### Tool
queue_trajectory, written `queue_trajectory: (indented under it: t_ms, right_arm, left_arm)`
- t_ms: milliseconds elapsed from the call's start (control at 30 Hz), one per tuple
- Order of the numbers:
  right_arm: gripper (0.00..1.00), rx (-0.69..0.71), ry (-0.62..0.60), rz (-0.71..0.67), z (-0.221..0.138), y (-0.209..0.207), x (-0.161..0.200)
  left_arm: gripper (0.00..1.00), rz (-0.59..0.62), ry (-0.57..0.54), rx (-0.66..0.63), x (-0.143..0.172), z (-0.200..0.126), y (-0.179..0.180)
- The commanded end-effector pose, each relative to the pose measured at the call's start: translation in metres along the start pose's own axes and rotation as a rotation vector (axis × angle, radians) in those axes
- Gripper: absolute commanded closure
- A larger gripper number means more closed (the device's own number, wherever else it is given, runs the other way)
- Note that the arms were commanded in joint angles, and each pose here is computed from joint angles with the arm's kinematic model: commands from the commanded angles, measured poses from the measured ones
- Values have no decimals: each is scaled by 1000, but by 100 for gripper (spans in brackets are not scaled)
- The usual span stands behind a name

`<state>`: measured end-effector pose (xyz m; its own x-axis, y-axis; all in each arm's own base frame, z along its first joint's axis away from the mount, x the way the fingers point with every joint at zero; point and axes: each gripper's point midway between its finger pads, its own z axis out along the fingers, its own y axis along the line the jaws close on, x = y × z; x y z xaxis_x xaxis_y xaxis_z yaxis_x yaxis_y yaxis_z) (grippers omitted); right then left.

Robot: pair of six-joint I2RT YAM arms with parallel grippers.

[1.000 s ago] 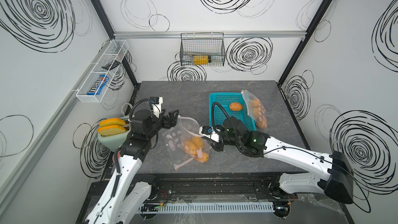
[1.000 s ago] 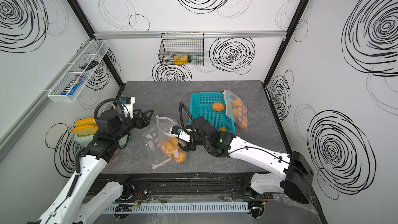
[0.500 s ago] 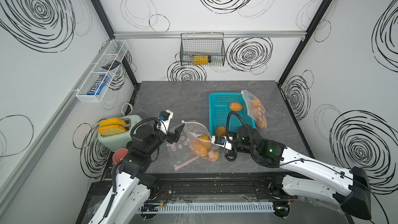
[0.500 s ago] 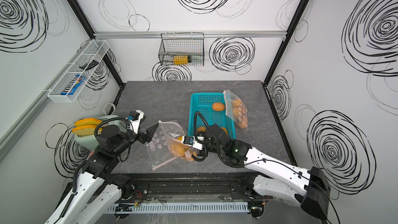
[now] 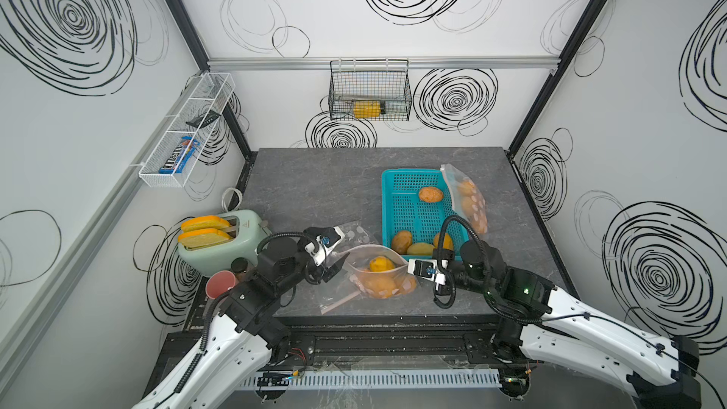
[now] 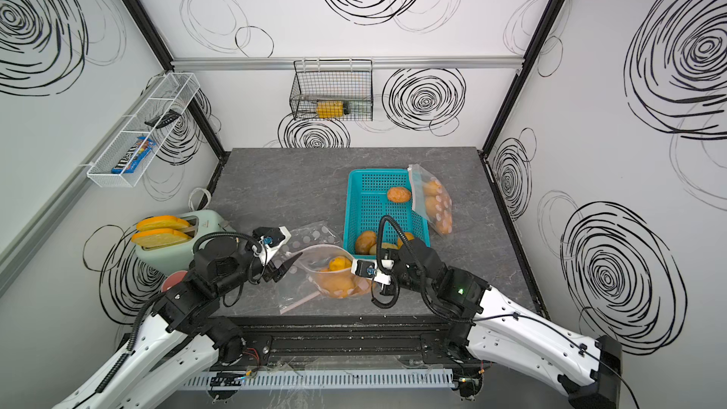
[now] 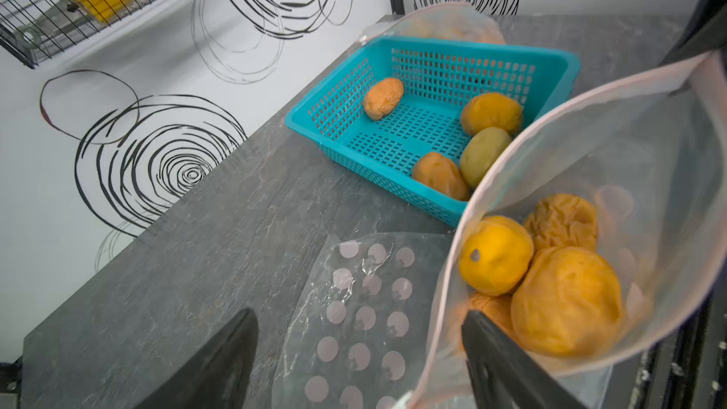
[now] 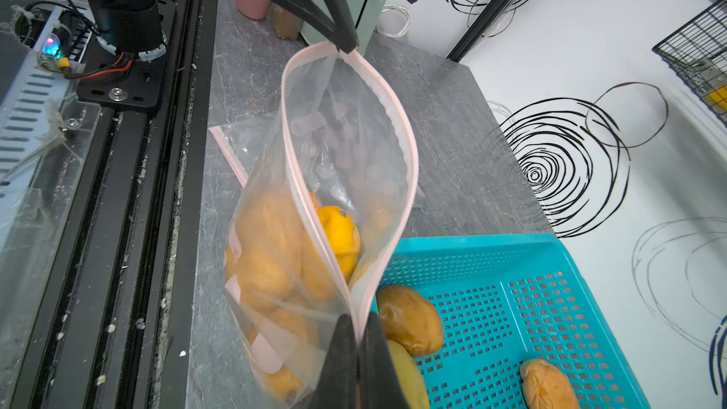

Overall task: Put the potatoes into a zipper bag and zip it
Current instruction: Adjust the zipper food storage bag in the zipper food storage bag.

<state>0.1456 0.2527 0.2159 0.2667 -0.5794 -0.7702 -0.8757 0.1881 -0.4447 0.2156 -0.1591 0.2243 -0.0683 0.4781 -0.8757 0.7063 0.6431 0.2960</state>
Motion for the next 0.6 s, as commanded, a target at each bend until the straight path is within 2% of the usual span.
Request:
queue_trajectory:
  t_ms: [0, 100, 233, 400, 567]
  right_arm:
    - [100, 0, 33, -22, -2, 5, 13]
    - [100, 20, 50, -21, -2, 1, 15]
    - [100, 47, 57, -19, -6, -6, 15]
    - [100, 51, 65, -19, -16, -4, 21]
    - [100, 60, 65, -37, -25, -2, 25]
  left_arm:
    - [17, 51, -26, 53, -6, -4, -11]
    - [18, 65, -75, 124, -9, -12, -28]
    - [16, 97, -53, 123, 2, -12, -35]
    - [12, 110, -73, 199, -3, -11, -49]
    - [13, 109, -44, 179, 3, -5, -46]
